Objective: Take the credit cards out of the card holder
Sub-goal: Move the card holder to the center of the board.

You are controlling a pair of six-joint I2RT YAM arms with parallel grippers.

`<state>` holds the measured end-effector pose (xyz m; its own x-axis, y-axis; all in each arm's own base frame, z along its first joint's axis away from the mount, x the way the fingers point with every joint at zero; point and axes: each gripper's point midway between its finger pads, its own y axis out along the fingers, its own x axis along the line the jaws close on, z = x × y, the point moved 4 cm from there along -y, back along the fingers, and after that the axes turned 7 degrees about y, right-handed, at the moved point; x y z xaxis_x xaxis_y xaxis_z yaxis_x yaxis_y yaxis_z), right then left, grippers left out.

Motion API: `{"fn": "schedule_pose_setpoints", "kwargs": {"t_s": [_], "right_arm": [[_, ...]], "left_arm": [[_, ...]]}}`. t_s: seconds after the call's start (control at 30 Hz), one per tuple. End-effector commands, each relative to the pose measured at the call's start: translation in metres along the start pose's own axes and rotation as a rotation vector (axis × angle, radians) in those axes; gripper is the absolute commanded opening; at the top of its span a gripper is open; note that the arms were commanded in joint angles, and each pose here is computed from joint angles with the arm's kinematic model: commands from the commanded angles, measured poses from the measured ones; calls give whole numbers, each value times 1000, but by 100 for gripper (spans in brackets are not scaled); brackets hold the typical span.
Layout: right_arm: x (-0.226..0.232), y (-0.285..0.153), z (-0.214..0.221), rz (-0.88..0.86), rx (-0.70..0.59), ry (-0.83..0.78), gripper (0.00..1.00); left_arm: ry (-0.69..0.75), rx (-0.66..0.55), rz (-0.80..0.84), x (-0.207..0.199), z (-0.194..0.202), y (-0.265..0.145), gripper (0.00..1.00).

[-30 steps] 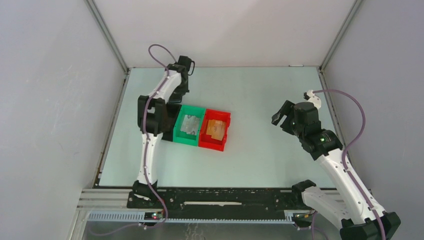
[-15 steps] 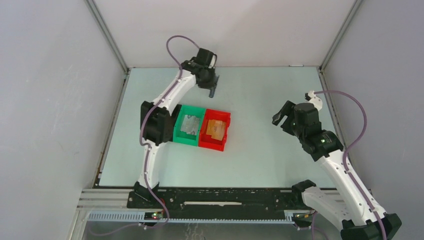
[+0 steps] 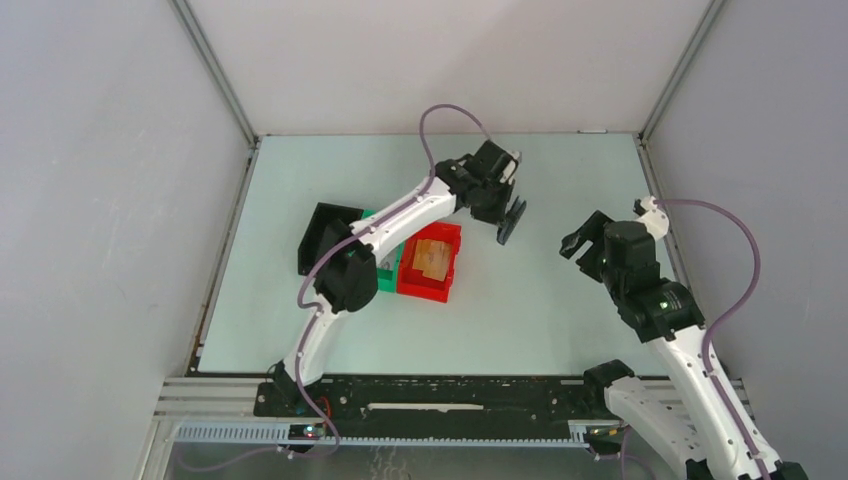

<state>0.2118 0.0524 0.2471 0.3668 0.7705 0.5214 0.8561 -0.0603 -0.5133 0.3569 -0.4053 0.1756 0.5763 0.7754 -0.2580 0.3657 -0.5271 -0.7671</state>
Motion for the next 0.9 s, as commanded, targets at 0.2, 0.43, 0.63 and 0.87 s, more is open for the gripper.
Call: {"fn": "schedule_pose_setpoints", "kwargs": {"t_s": [0.2, 0.43, 0.63, 0.87], "right_arm": [[-37, -7, -1, 139, -52, 79, 84], [-53, 1, 7, 214, -13, 101, 84], [-30, 13, 17, 116, 61, 5, 77], [20, 54, 69, 140, 233, -86, 74]], "left_arm": [[118, -9, -241, -14, 34, -25, 0], [147, 72, 151, -89, 63, -45, 56], [-13, -19, 243, -54, 46, -92, 52], [-217, -27, 118, 26, 38, -96, 52]]}}
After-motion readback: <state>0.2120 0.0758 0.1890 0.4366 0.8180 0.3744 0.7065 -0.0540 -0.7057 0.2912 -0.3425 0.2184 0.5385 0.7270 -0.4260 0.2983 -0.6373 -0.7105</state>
